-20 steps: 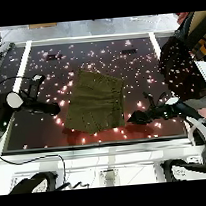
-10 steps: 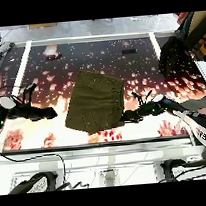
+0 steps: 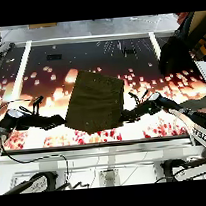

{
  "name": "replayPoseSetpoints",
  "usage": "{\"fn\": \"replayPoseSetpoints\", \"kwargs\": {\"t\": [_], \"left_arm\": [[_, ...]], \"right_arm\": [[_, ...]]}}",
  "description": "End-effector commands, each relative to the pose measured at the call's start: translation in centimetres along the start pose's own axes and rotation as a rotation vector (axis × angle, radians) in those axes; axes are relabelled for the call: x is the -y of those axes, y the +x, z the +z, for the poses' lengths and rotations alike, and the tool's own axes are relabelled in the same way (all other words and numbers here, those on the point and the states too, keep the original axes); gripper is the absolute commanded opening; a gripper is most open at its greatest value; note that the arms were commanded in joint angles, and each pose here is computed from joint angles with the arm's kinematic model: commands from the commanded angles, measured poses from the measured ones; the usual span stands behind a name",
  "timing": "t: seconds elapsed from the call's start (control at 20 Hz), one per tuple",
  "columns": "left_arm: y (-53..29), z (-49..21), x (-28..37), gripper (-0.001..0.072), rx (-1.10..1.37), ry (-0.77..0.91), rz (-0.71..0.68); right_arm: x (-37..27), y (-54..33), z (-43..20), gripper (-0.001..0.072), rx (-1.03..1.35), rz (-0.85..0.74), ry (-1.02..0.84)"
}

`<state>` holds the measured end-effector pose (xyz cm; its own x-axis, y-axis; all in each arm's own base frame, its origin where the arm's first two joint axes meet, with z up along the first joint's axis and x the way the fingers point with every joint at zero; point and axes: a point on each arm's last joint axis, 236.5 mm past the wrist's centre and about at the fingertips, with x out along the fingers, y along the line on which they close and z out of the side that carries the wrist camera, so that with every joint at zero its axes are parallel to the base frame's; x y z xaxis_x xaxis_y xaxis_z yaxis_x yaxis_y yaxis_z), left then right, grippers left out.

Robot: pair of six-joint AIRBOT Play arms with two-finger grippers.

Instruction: Fold the clothes and pants, and hang the long-sleeved shirts on hangers.

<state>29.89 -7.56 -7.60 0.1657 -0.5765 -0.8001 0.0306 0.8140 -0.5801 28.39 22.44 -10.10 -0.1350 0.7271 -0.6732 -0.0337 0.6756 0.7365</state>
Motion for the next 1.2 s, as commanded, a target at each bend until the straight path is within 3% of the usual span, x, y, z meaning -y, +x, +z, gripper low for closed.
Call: {"fn": "replayPoseSetpoints", "kwargs": {"t": [0.0, 0.1, 0.25, 0.35, 0.45, 0.5, 0.65, 0.8, 1.0, 1.15], "left_arm": [[1.7, 0.7, -0.1, 0.0674, 0.027, -0.051, -0.057], [2.3, 0.3, -0.5, 0.0671, 0.007, -0.047, -0.062], [3.2, 0.7, -1.6, 0.0604, 0.016, -0.048, -0.04], [3.5, 1.3, -2.0, 0.0418, 0.042, -0.06, -0.038], [3.4, 2.6, -1.8, 0.0111, 0.094, -0.063, -0.048], [3.3, 3.3, -1.2, 0.0023, 0.121, -0.063, -0.073], [1.9, 5.6, 1.4, 0.0022, 0.194, -0.04, -0.166], [-2.6, 8.1, 5.8, 0.0022, 0.265, 0.122, -0.219], [-12.8, 8.9, 15.2, 0.0021, 0.441, 0.421, -0.266], [-21.2, 6.3, 22.2, 0.0022, 0.655, 0.661, -0.207]], "right_arm": [[-1.2, 0.7, 0.7, 0.0058, 0.029, 0.016, -0.027], [-1.5, 0.5, 1.1, 0.0058, 0.046, 0.032, -0.016], [-1.6, 0.5, 1.1, 0.0058, 0.046, 0.035, -0.014], [-1.7, 0.5, 1.1, 0.0057, 0.047, 0.037, -0.014], [-1.7, 0.5, 1.1, 0.0057, 0.047, 0.037, -0.016], [-1.7, 0.5, 1.1, 0.0057, 0.046, 0.038, -0.024], [-3.0, -0.5, 1.1, 0.0056, 0.061, 0.045, -0.106], [-6.0, -4.1, 2.3, 0.0056, 0.134, 0.0, -0.274], [-15.7, -12.3, 3.0, 0.0056, 0.315, 0.015, -0.562], [-24.1, -19.1, -0.1, 0.0057, 0.461, 0.059, -0.772]]}}
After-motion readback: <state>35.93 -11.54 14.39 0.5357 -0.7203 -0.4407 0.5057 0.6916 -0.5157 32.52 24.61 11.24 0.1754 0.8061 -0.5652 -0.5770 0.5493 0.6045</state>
